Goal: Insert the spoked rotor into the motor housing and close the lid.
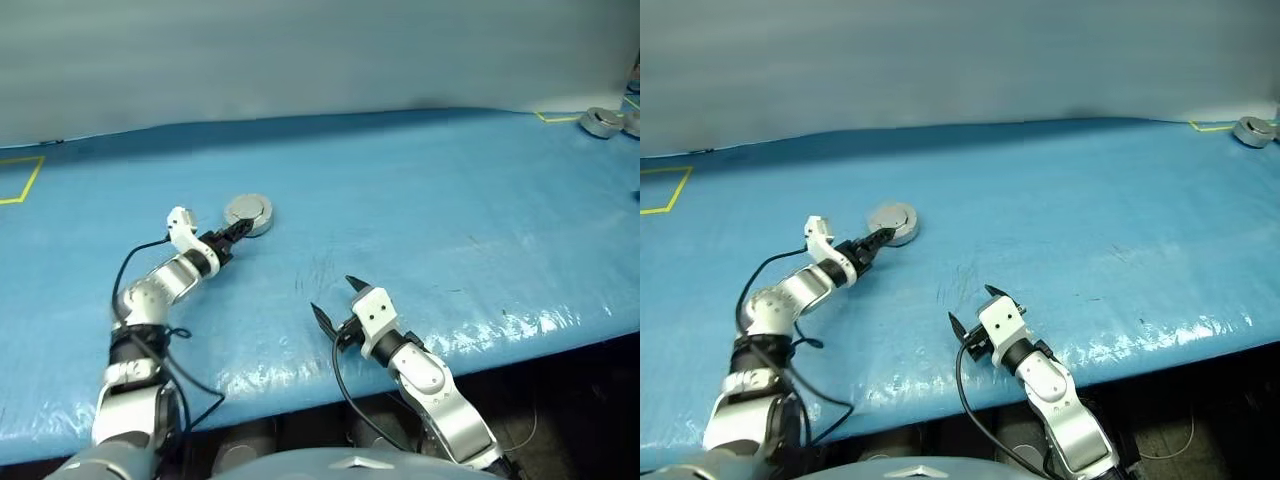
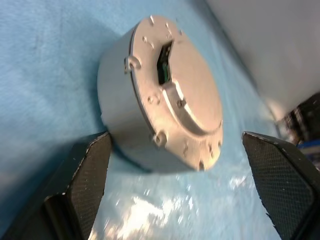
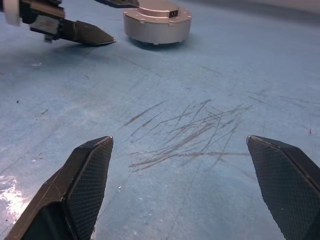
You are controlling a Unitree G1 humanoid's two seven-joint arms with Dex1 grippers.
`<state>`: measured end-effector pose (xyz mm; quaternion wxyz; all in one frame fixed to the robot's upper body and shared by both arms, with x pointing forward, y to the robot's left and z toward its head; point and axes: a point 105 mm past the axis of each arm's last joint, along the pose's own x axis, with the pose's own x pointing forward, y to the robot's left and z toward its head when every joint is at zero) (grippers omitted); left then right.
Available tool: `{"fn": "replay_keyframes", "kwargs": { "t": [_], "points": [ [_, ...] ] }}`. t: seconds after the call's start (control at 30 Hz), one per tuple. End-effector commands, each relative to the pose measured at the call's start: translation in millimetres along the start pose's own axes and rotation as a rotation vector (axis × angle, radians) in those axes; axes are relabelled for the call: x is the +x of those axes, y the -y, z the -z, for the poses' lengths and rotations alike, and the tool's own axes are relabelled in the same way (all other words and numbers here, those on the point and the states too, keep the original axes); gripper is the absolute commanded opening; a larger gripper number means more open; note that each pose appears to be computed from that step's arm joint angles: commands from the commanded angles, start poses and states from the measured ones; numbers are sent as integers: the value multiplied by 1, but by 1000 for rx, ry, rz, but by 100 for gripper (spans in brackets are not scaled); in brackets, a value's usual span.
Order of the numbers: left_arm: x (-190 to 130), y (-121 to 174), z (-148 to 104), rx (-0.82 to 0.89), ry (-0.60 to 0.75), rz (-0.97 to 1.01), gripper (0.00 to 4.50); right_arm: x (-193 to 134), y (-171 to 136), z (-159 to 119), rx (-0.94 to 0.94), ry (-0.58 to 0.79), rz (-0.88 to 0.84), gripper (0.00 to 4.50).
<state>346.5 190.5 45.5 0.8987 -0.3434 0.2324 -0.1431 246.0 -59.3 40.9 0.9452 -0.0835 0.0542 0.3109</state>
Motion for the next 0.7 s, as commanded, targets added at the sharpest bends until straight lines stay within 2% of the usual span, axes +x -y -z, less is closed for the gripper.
{"fn": "replay_keyframes", "kwargs": {
  "t": [0.03, 0.1, 0.2, 0.37, 0.5, 0.7],
  "points": [
    [-26, -25, 44, 136, -173, -117, 443, 1, -2, -15, -3, 53, -31, 450],
    [-36, -18, 47, 254, -142, -87, 443, 2, -2, -16, 0, 56, -42, 450],
    [-47, 10, 46, 528, 9, 20, 443, 4, -3, -18, 3, 65, -50, 450],
    [-61, 41, 50, 800, 231, 72, 443, 7, -6, -21, 23, 77, -54, 450],
    [-67, 43, 54, 886, 316, 68, 443, 8, -8, -20, 40, 72, -60, 450],
    [-70, 41, 58, 862, 356, 67, 443, 7, -7, -17, 54, 58, -51, 450]
  ]
}}
